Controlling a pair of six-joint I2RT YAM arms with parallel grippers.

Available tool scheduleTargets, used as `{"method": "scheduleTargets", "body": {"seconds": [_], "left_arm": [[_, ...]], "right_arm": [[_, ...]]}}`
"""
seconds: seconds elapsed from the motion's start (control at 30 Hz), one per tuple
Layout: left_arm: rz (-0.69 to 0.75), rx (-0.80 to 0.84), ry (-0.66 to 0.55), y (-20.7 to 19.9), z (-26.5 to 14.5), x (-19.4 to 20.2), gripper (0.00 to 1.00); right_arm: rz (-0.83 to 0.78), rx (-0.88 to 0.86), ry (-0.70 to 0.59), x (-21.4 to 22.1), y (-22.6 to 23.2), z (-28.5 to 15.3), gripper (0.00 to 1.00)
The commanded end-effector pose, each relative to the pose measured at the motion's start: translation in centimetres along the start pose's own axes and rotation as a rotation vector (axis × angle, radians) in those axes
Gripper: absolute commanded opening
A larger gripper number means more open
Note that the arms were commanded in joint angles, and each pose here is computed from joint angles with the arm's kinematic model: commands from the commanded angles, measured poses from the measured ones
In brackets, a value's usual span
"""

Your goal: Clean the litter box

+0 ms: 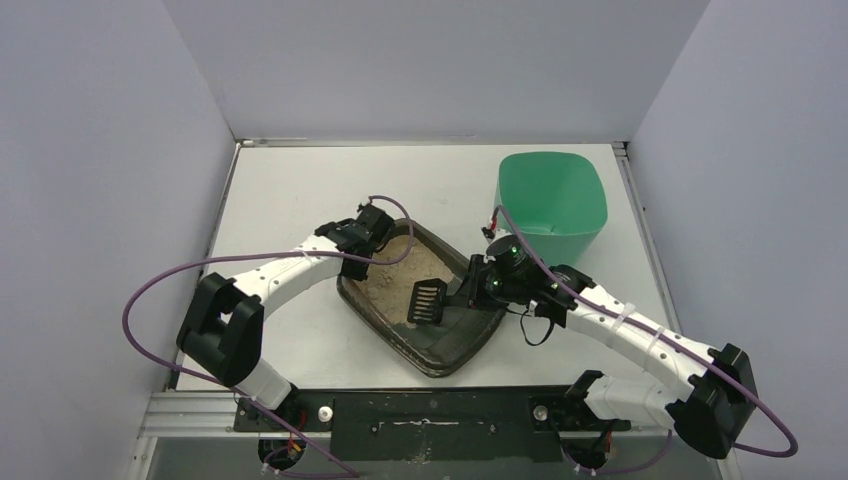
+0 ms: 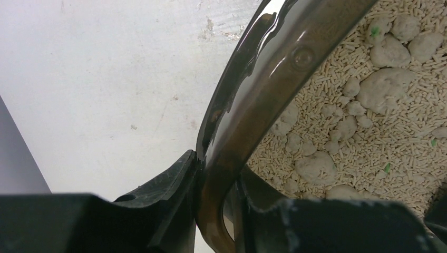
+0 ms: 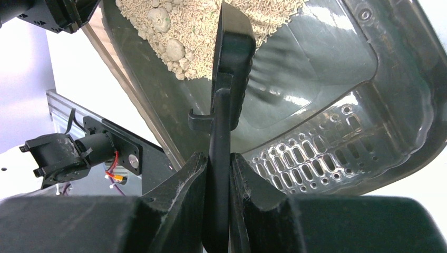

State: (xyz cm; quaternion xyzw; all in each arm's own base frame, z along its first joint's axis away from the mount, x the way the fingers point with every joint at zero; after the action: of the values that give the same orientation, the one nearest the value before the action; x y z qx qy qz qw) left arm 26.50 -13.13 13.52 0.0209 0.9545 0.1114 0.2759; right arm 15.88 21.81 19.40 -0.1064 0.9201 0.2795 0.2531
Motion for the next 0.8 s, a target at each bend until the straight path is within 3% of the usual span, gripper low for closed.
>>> {"method": "scheduleTargets", "body": {"seconds": [0.0,0.77], "left_arm": [[-0.071,0.046,-0.110,-0.5,-1.4,-2.7,0.01],[-0.093,0.078,-0.360,1.3,-10.2,-4.4,0.00]], "right_arm": [[0.027,-0.017,-0.060,-0.5,1.0,0.2,0.00],[0.240,-0.039,-0.252,-2.0,1.6,2.2,0.00]]}}
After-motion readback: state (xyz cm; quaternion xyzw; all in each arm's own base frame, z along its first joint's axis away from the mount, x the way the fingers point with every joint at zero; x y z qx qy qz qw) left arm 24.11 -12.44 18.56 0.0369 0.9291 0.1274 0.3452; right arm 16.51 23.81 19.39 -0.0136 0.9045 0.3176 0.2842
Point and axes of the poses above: each gripper's point midway between its finger pads, its own z axis out along the fingers, its own y axis along the line the jaws close on, x = y × z, the point moved 6 cm from there along -z, back along the fingers, and after that the axes turned 13 degrees about -z, right-handed, at the moved point
